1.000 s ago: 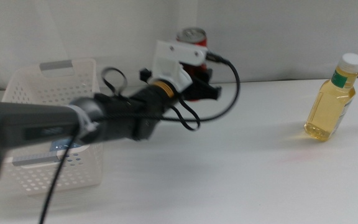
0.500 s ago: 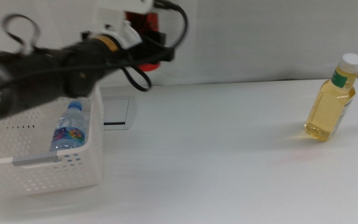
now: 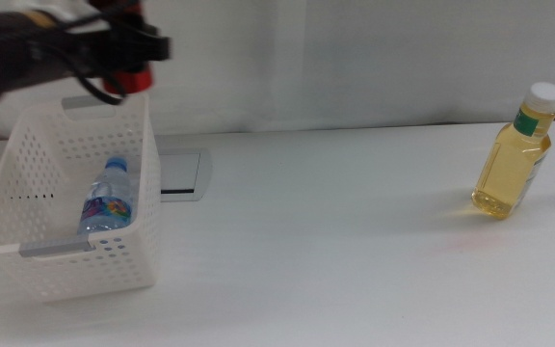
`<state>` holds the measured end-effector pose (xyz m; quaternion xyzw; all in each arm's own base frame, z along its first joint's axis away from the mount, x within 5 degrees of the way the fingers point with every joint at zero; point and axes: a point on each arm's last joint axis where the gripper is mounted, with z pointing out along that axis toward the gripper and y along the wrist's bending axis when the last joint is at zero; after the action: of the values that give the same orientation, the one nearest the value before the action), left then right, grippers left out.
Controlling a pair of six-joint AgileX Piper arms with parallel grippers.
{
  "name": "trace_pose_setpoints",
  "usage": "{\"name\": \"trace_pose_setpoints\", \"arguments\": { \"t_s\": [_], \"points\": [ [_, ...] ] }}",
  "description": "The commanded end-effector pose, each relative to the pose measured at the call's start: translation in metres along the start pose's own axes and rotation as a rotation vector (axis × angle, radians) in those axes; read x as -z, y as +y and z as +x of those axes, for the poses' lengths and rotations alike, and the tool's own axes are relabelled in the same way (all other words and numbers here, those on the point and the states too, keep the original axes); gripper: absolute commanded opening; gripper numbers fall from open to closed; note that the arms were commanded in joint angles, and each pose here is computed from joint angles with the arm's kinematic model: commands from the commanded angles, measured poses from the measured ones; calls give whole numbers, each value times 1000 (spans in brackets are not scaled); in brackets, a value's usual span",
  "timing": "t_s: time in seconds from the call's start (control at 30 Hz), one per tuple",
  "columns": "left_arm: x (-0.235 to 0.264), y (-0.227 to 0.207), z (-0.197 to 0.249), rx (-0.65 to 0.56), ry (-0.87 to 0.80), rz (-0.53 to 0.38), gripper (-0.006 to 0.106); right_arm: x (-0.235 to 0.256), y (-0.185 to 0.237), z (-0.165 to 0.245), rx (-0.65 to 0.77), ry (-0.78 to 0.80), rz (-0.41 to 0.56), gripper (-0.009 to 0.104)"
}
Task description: Use arms to grab the bottles and put them into the dustbin to the left of the table.
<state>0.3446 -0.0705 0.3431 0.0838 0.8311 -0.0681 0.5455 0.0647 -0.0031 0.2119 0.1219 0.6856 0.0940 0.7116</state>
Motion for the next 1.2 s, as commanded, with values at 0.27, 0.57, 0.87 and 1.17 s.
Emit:
{"name": "trace_pose_setpoints", "arguments": {
  "t_s": [0.27, 0.57, 0.87, 1.17],
  "points": [
    [48, 47, -5, 134, 104, -157, -3, 0, -4, 12, 15, 28, 13, 103],
    [55, 61, 17, 231, 324, -342, -3, 0, -4, 12, 15, 28, 13, 103],
    [13, 64, 47, 290, 473, -336, -3, 0, -4, 12, 15, 28, 13, 103],
    [-35, 67, 83, 300, 571, -299, -3, 0, -4, 12, 15, 28, 13, 103]
  ]
}}
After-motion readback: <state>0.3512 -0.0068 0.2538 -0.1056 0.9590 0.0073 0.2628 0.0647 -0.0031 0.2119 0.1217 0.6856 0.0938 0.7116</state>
